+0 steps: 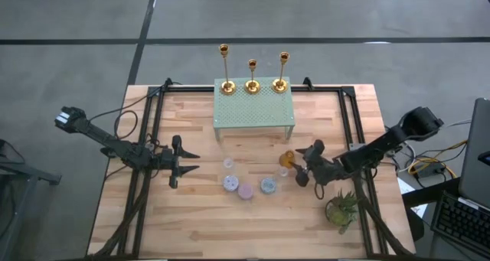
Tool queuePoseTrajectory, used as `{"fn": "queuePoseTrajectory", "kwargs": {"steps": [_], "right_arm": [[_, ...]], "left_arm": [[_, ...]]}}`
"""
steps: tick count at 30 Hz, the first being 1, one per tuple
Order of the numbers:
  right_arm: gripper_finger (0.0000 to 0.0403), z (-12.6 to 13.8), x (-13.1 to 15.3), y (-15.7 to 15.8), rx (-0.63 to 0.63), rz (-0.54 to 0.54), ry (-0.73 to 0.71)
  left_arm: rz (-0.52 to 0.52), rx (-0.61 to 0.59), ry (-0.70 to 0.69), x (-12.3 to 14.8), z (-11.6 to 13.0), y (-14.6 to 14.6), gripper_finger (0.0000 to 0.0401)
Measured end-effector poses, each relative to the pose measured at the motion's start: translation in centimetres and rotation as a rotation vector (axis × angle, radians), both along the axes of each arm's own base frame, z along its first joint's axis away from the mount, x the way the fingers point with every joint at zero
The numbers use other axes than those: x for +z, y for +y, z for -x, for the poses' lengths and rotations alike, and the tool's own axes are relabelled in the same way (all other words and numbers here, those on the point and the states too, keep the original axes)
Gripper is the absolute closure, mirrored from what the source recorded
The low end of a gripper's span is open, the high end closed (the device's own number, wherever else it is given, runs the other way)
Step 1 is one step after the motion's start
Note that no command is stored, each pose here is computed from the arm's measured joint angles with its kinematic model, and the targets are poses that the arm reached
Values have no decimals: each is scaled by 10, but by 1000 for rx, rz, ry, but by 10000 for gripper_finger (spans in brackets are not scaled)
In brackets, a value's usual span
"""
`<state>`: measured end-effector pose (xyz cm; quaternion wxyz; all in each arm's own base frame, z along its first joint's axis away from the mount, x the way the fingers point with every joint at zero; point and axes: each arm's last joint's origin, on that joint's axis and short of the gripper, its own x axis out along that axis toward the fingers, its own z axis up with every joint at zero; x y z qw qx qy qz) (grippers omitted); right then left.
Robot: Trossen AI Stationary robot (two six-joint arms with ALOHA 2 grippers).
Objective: Pick & Place candle stick holders
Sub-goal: Put the gold candle holder on the shelf
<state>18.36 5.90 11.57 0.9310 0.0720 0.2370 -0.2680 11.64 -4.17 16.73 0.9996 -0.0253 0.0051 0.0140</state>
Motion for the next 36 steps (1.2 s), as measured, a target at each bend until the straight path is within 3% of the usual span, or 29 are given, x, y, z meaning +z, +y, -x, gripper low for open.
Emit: {"fn": "queuePoseTrajectory", "kwargs": {"steps": [23,36], "right_arm": [[162,-23,-14,-1,-70,95,-12],[230,-29,-13,-1,-76,114,-49]], "left_arm": [[0,0,0,0,0,0,233],[0,0,0,0,0,0,233]]}}
